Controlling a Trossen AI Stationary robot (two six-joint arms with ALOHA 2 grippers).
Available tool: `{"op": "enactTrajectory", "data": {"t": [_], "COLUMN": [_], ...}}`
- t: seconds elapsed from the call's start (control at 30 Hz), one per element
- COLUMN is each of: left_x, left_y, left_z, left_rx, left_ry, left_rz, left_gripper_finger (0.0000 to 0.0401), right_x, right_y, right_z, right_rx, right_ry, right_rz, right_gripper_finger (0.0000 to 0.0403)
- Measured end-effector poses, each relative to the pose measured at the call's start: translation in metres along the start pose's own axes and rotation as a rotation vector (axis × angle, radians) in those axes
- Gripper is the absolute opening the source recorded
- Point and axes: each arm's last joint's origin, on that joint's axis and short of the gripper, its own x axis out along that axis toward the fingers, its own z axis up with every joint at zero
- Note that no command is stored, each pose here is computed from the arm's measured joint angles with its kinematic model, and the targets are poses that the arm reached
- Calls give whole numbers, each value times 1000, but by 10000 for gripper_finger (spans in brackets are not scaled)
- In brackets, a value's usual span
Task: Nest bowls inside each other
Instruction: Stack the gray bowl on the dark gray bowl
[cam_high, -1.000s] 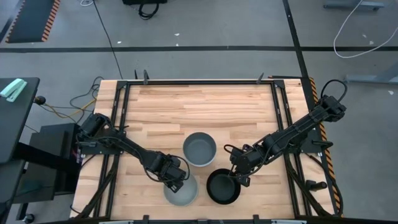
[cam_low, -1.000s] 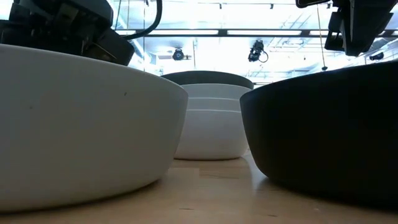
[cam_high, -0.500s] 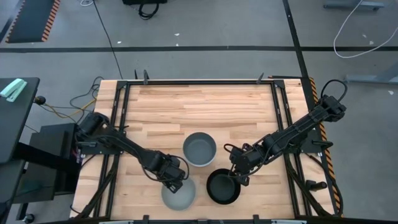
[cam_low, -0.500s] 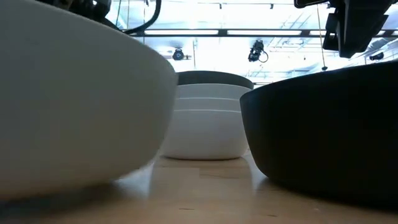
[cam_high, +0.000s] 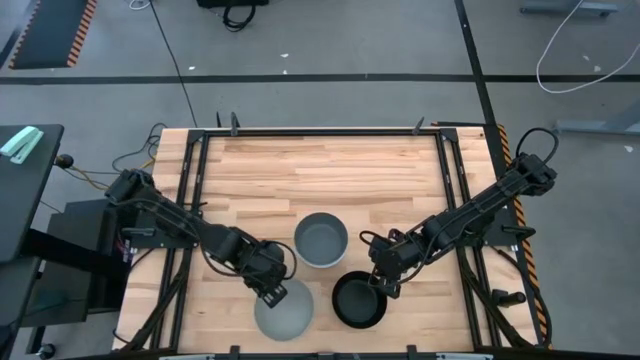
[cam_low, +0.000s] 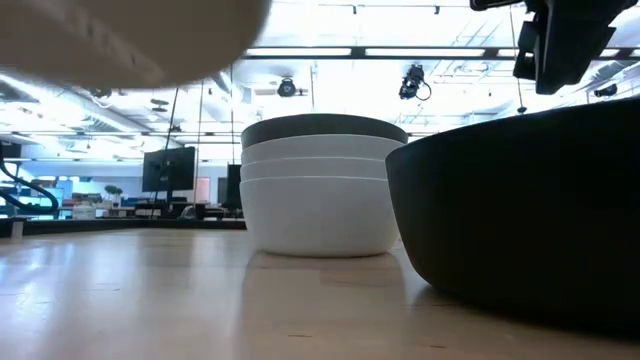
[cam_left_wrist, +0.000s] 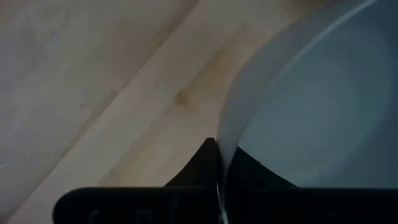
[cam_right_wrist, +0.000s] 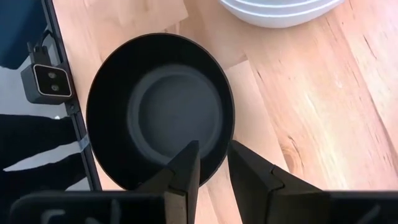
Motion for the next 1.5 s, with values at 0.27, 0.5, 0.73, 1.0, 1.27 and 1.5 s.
{"op": "enactTrajectory", "data": {"t": [0.27,0.5,0.73,1.0,1.27,1.5], "left_x": [-54,-106,-143,-145,-116,-97], "left_y": [-9,-12,7,28,35,45], "left_z": [13,43,76,112,146,169], "left_rx": [89,174,168,162,197,188], "left_ry": [-46,-133,-216,-250,-170,-129], "left_rz": [-42,-66,-3,42,78,112], "left_gripper_finger": [9,9,9,9,9,9], "right_x": [0,0,0,0,1,0], "right_y": [-1,-2,-2,-5,-10,-11], "right_z": [2,3,3,6,13,13], "right_rx": [-24,-26,-27,-34,-15,-24], "right_ry": [-24,-27,-26,-44,-57,-57], "right_rz": [-16,-20,-19,-37,-44,-45], "right_gripper_finger": [91,91,91,91,91,91]}}
